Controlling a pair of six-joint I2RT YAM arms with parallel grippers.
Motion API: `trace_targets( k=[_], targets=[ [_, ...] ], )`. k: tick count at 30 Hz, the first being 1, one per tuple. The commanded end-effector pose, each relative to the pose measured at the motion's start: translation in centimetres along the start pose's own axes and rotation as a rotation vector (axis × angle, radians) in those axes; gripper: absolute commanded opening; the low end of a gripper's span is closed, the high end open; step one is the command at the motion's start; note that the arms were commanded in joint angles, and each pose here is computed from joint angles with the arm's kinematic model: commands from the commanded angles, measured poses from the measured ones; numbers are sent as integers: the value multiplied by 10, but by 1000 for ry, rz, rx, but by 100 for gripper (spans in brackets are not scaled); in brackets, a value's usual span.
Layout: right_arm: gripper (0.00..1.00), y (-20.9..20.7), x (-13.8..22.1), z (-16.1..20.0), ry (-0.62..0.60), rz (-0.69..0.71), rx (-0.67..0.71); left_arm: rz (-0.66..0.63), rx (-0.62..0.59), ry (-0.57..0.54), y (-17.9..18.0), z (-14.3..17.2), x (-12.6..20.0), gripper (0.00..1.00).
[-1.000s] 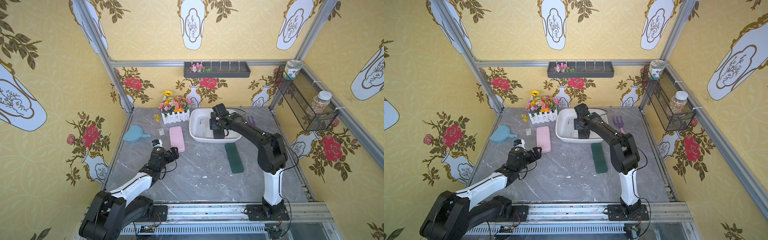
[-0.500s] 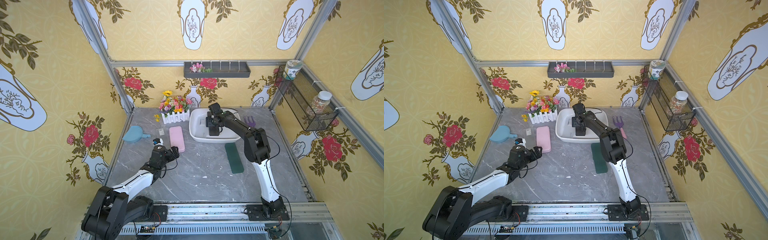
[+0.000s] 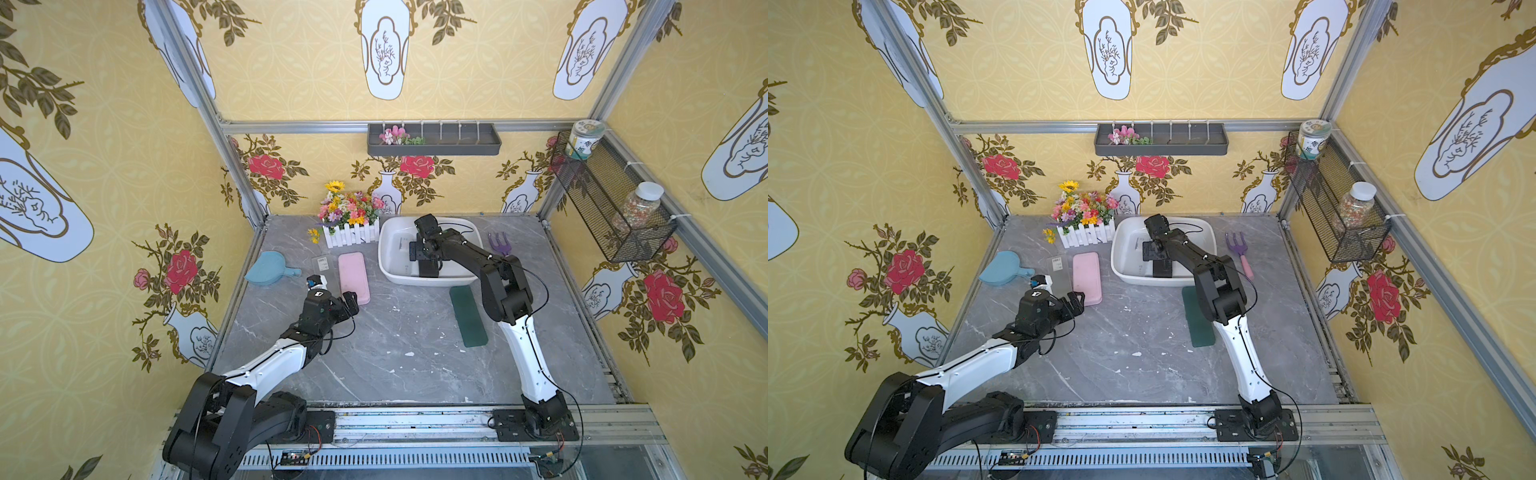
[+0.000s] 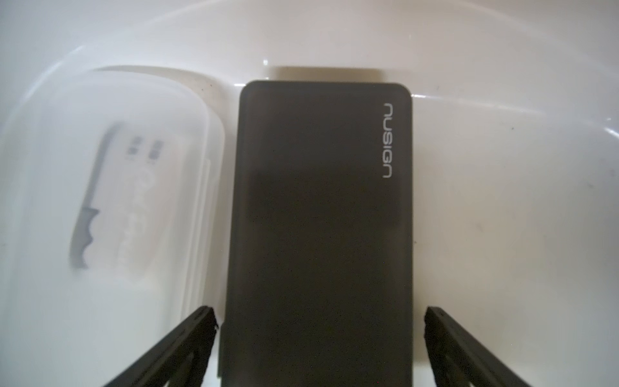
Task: Put the pencil case into the storage box
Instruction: Place the pencil case at the storage box.
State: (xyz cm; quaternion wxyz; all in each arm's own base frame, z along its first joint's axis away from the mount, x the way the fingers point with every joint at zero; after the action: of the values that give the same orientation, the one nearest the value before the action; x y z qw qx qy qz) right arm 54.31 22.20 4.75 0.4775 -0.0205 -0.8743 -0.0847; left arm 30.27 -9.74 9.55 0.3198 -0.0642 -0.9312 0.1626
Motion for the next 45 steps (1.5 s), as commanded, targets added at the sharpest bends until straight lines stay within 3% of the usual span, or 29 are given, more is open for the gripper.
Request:
trace_targets(
  k=[1,14,18,26,31,36,45],
  targets=[
    [97,1,10,-14,-63,-7,-24,-8,-15,-2,1,-2,0,100],
    [97,5,121,-39,-198,-75,45,1,9,-17,-2,-16,-3,100],
    [97,-14,152,-18,-153,-55,83,8,-2,0,-5,-21,-5,100],
    [97,-65,195,34,-157,-45,43,125,-9,-72,-25,-38,0,100],
    [97,-78,211,55,-193,-112,-11,221,-16,-74,-49,-46,0,100],
    [97,-83,214,76,-144,-144,4,322,-90,-71,-95,-41,2,100],
    [97,-101,198,114,-29,-157,-13,688,-159,19,-175,-3,11,100]
  ],
)
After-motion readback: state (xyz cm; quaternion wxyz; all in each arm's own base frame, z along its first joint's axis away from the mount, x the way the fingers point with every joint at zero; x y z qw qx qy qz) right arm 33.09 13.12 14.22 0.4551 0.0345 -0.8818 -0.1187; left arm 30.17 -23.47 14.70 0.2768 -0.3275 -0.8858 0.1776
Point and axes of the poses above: each gripper's point midway between its finger pads, its own x axis back along the fingers, its own y axis along the line the jaws close on, z = x × y, the point moved 2 cm from there along x, back along the fingers, and after that the axes turned 10 degrees about -x, right-handed, at the moved point
